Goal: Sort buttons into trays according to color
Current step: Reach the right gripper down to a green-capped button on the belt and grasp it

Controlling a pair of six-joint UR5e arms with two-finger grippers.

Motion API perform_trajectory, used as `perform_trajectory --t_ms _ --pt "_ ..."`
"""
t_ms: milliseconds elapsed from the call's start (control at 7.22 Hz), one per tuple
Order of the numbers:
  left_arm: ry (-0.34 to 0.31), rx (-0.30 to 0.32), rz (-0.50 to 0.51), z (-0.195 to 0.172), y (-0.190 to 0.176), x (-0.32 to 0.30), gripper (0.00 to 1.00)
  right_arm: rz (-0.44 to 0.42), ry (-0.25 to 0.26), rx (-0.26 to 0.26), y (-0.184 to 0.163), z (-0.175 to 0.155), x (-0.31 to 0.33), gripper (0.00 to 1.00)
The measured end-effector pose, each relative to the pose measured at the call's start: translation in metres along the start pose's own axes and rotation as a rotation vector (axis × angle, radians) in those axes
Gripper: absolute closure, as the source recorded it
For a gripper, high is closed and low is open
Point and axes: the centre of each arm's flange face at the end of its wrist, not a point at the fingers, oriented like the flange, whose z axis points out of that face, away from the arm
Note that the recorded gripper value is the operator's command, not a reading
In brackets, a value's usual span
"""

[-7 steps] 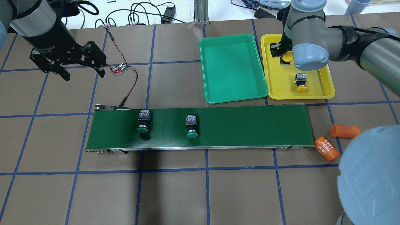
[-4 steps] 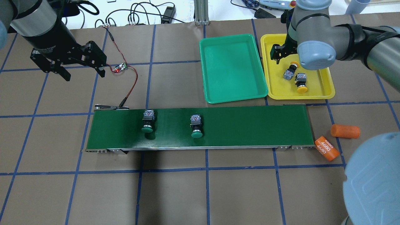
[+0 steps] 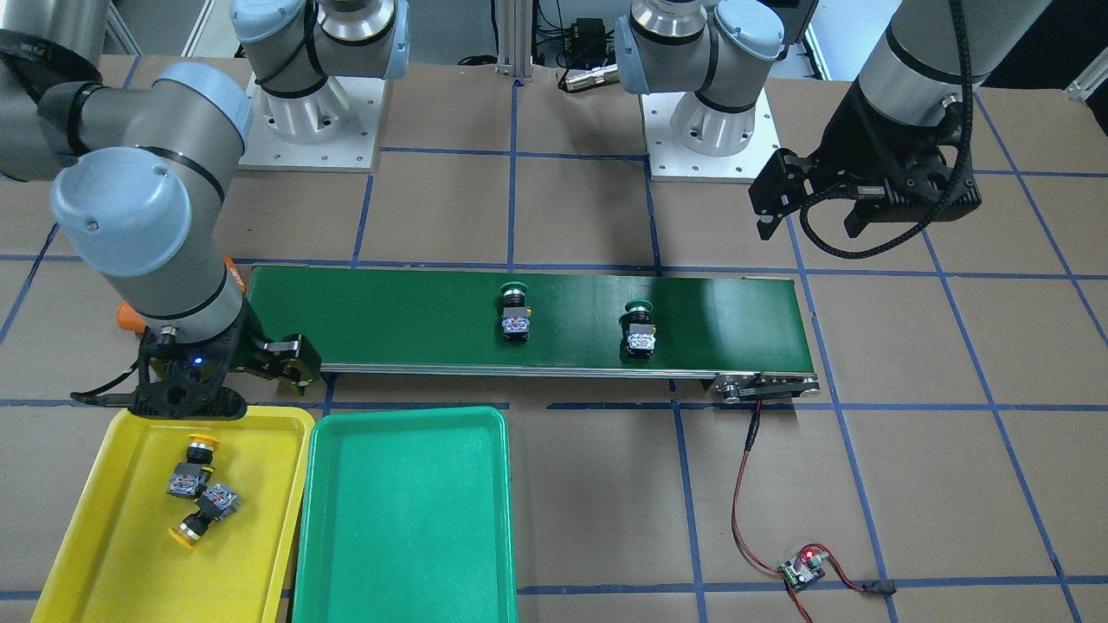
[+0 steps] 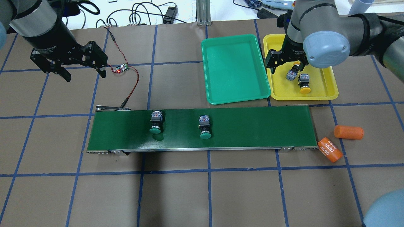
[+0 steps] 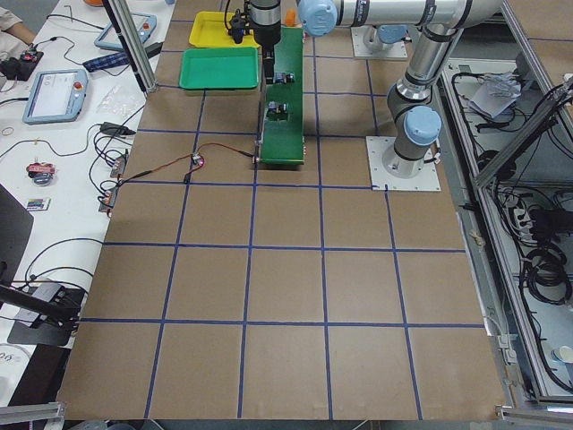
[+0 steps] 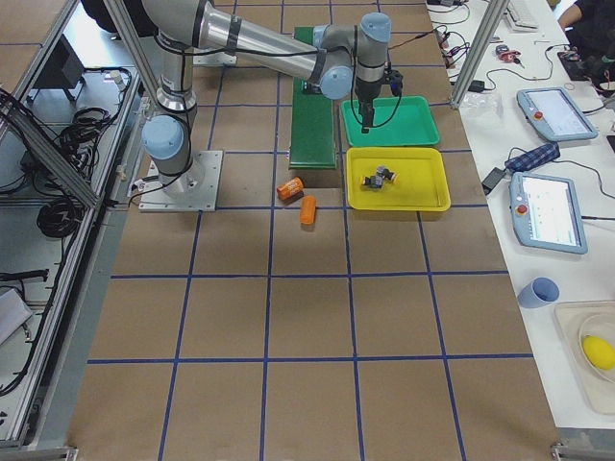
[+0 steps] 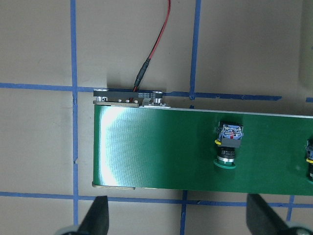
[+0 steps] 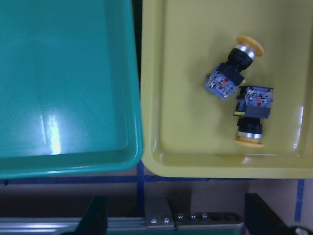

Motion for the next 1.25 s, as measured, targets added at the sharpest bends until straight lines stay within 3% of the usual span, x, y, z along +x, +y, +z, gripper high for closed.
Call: perform_trajectory --t_ms 277,693,1247 --pt "0.001 0.002 0.000 -0.001 0.001 0.000 0.00 0.013 -0.017 -0.061 0.034 -0.003 -0.054 0.00" --pt "0.001 0.001 -0.001 0.000 0.001 0.000 0.00 0.037 -0.020 -0.093 0.078 0.003 -0.140 0.00" --pt "0.004 -0.001 -0.001 0.001 0.000 0.000 0.00 0.030 -0.008 -0.142 0.098 0.038 -0.165 0.00"
